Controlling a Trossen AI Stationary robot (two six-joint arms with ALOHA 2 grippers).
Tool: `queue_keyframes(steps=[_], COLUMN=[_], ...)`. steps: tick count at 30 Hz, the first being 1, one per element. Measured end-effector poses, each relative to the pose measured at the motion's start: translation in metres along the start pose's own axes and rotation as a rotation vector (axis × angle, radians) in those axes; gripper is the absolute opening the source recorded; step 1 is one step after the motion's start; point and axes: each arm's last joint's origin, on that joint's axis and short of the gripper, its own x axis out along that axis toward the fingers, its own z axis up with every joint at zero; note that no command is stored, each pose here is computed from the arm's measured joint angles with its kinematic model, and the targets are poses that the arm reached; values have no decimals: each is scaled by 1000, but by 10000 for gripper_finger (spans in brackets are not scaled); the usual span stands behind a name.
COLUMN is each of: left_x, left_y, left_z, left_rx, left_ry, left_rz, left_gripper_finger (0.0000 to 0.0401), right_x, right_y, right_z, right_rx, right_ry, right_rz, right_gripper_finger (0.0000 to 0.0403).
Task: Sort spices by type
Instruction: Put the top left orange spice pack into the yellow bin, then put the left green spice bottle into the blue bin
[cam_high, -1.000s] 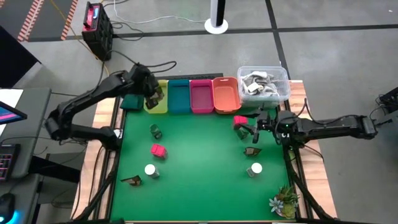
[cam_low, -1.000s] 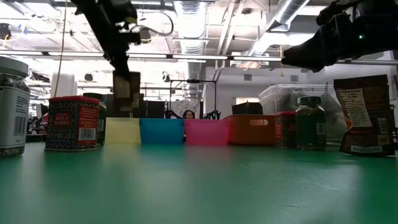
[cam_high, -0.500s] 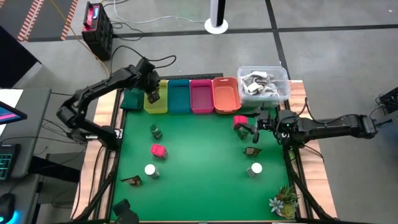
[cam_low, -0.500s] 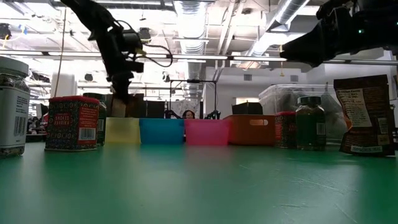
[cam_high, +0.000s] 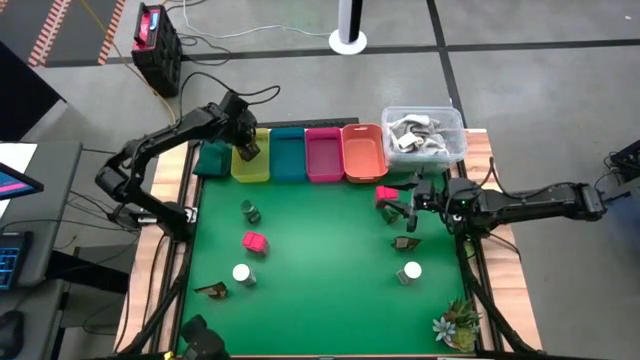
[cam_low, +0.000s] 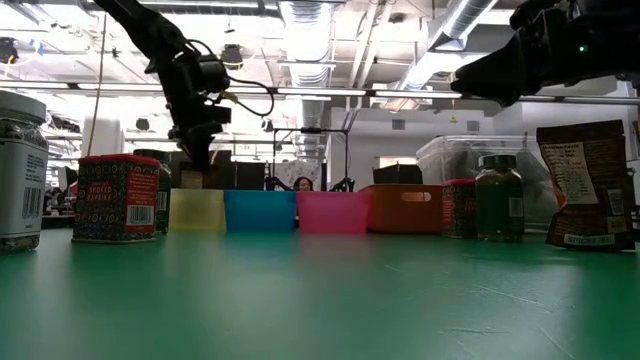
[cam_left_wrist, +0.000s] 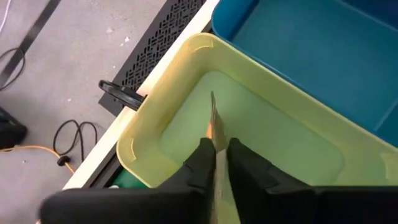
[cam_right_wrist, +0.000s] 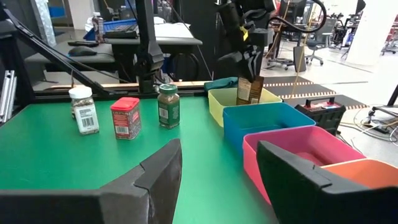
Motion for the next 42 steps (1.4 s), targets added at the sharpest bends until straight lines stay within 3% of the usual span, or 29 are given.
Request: queue_keyframes(steps=[10, 15, 18, 27, 33, 38, 42], left_x=[-14, -46, -73, -131, -137, -135, -137], left_y=[4, 8, 2, -77, -129, -151, -165], left_z=[3, 3, 0, -15, -33, -44, -51], left_rx=[14, 41, 70, 242, 274, 213, 233], left_ry=[-50, -161, -245, -365, -227, -115, -66], left_rz=[98, 161, 142, -83, -260, -272, -294], left_gripper_finger=[155, 169, 169, 169, 169, 169, 174], right_x=[0, 0, 0, 1, 7, 14, 17], right_y=[0, 0, 0, -7, -8, -7, -9], right_z=[0, 0, -1, -1, 13, 13, 11], right_rx=[0, -1, -3, -48, -58, -98, -117], right_ry=[0, 1, 13, 57, 105, 129, 147], right_rz=[0, 0, 0, -42, -49, -47, -59], right_gripper_finger=[234, 234, 234, 234, 234, 234, 234])
